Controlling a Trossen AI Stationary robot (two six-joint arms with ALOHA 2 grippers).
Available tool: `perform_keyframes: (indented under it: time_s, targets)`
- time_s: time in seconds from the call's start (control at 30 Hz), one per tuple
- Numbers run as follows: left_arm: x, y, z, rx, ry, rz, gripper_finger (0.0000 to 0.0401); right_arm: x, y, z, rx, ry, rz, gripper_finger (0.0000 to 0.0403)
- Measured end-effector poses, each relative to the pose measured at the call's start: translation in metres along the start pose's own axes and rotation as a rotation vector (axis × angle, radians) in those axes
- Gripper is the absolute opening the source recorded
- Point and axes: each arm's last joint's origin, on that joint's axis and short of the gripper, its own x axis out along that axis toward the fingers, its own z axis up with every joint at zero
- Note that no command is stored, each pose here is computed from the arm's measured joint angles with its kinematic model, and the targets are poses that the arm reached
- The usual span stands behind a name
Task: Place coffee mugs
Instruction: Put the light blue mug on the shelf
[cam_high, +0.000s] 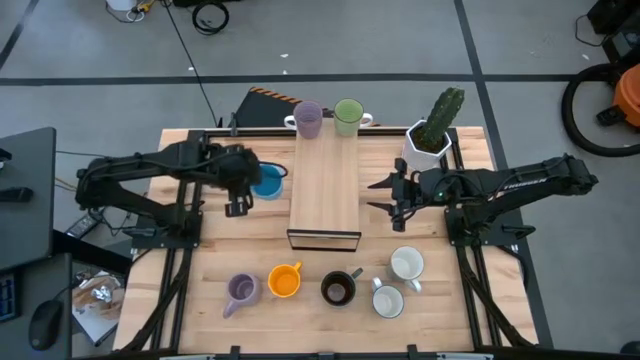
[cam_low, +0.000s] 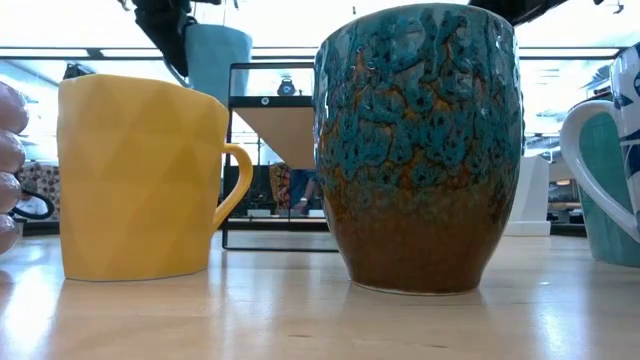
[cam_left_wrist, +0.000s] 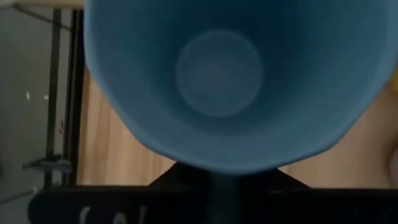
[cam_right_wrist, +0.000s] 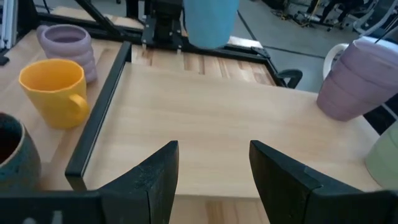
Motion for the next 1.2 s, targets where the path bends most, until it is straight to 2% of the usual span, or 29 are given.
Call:
perform_keyframes:
  time_s: [0.17,0.43,0.6,0.83,0.97,1.2]
  targets:
    - [0.006,0.017,0.008,0.073,-0.048,-0.012,0.0054,-0.001,0.000,0.001,-0.004,-0.014,-0.003,0.0202]
    - [0.021,0.059,0.021,0.061,-0.193,0.005,0.0054,-0.002,-0.003,0.014,0.011,-0.139,-0.047,0.0202]
    - [0.037,0.074,0.025,0.049,-0.183,0.007,0.0054,-0.002,-0.003,0.018,0.026,-0.184,0.004,0.0202]
    - [0.053,0.081,0.040,0.049,-0.259,-0.015,0.0054,-0.003,-0.002,0.019,0.037,-0.197,0.057,0.0196]
    - [0.059,0.081,0.041,0.049,-0.241,-0.028,0.0054,-0.006,-0.004,0.023,0.032,-0.184,0.055,0.0192]
    - [0.046,0.093,0.060,0.055,-0.271,-0.010,0.0054,-0.012,-0.012,0.035,0.017,-0.181,0.032,0.0190]
